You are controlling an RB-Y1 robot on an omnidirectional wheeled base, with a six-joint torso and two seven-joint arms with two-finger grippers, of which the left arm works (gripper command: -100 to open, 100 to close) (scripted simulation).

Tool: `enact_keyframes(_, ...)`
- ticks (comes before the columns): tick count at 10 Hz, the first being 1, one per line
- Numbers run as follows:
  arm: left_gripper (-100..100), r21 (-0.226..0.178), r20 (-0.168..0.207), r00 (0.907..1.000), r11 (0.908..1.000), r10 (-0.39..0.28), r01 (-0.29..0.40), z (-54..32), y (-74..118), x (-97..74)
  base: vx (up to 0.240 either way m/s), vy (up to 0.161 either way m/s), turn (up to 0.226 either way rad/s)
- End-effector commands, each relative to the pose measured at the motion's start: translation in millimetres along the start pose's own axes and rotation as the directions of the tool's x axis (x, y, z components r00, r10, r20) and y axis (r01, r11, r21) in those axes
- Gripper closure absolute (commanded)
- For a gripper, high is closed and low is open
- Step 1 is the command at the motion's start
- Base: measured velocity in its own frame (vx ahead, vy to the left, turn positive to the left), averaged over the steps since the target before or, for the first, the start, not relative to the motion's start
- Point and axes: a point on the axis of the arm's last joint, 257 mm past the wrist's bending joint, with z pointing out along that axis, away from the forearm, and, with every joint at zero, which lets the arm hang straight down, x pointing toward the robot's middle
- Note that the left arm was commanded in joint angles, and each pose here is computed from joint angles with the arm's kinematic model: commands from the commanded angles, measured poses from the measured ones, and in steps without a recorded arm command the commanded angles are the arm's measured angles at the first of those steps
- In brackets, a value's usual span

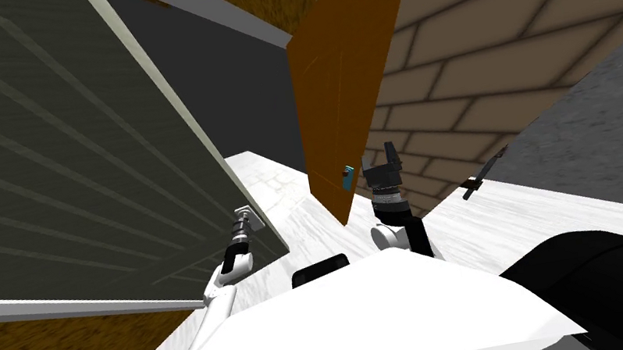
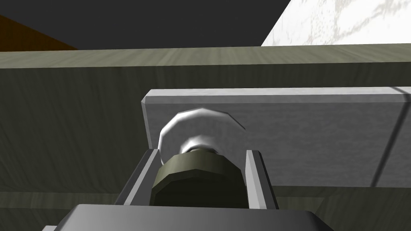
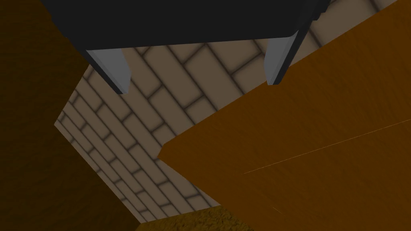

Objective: Pull the door open

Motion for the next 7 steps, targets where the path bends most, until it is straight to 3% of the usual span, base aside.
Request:
enact_keyframes(1,100,0.003,-0.017,0.9999,1.0,-0.001,0.001,-0.8,-0.9,4.4,-0.231,0.093,-0.15)
enact_keyframes(7,100,0.008,-0.079,0.9969,1.0,-0.001,0.002,-6.2,-3.2,16.0,-0.238,0.077,-0.117)
